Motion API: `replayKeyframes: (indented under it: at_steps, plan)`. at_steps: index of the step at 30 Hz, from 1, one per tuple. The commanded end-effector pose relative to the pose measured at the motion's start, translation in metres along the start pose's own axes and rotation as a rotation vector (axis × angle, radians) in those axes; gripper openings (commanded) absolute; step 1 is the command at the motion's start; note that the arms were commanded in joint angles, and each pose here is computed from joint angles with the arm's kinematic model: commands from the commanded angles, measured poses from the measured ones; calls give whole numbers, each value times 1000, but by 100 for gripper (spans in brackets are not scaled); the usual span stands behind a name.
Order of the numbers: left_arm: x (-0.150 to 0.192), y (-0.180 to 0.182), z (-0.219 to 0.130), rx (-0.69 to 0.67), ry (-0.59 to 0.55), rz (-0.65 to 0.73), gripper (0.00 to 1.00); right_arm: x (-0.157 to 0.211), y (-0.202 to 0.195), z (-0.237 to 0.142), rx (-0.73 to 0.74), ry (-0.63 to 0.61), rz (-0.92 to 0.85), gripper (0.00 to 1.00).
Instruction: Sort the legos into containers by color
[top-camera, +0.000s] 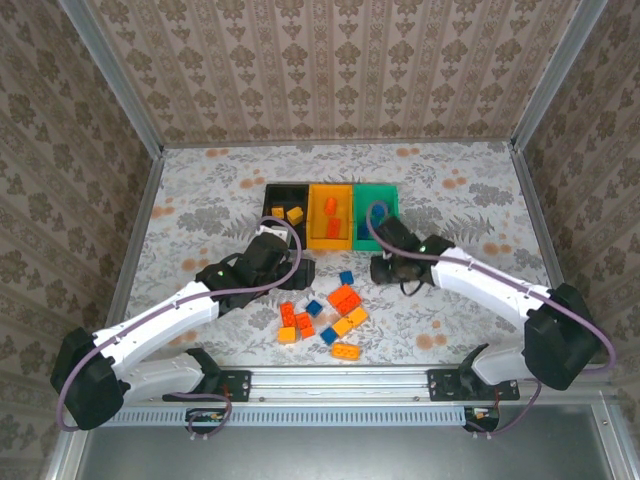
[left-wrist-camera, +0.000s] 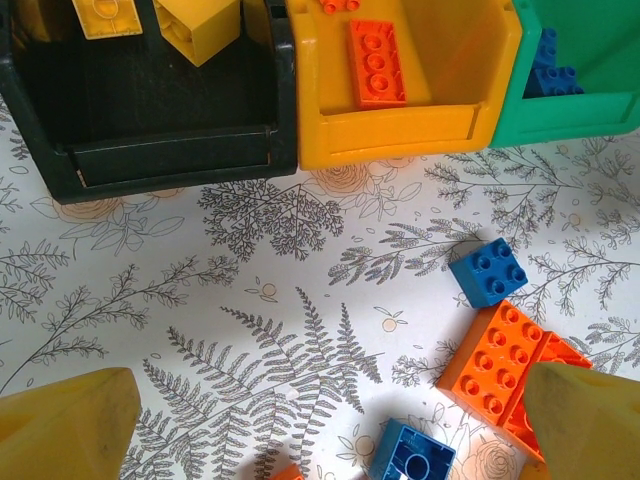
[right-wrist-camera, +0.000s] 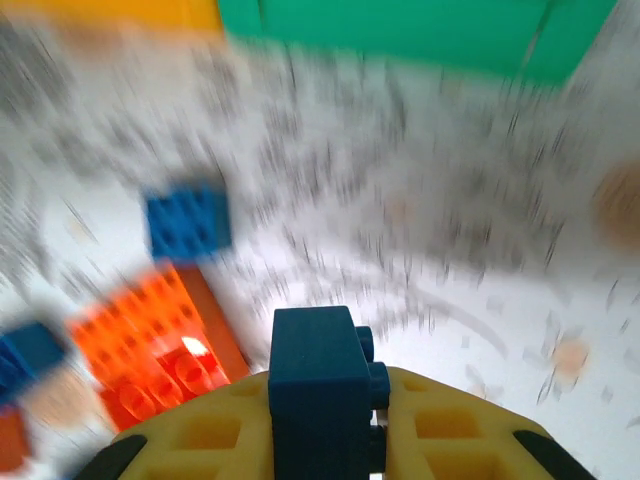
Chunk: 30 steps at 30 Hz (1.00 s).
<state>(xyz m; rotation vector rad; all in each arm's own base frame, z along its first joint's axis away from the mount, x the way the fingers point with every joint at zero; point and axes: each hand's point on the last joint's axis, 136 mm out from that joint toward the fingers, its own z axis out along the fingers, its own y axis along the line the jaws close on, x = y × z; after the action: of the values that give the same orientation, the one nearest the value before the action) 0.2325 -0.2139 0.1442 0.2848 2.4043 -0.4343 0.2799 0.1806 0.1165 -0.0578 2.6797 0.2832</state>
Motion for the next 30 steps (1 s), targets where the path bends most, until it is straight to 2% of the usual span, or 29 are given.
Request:
replayKeyframes:
  at_steps: [1,4,7,11,14,15,17,18,22,25,27,30]
  plan:
    - [4,4,0,-6,8,-12,100,-57,-11,-5,43,-111,69,24]
    - [9,5,3,-8,20,-11,100,-95,-16,8,77,-152,115,25]
    - [13,6,5,-12,37,-4,100,-118,-19,32,101,-136,151,26]
    - [19,9,6,-26,60,8,100,-136,-29,60,163,-110,177,28]
    - [24,12,5,-40,79,14,100,-145,-34,71,185,-100,197,36]
    - [26,13,6,-41,86,14,100,-146,-33,73,182,-96,201,43]
    - [30,11,7,-32,102,26,100,-147,-27,74,152,-92,205,64]
    - [32,11,8,-30,113,31,100,-147,-23,72,133,-95,207,69]
    - [46,6,18,-26,195,74,96,-143,-9,59,91,-119,191,73]
    - [70,7,29,-39,309,77,90,-129,-6,52,79,-116,176,73]
    - [88,8,35,-47,382,64,82,-124,-4,48,60,-131,178,73]
    - [106,8,37,-34,438,31,76,-113,-7,45,53,-130,181,73]
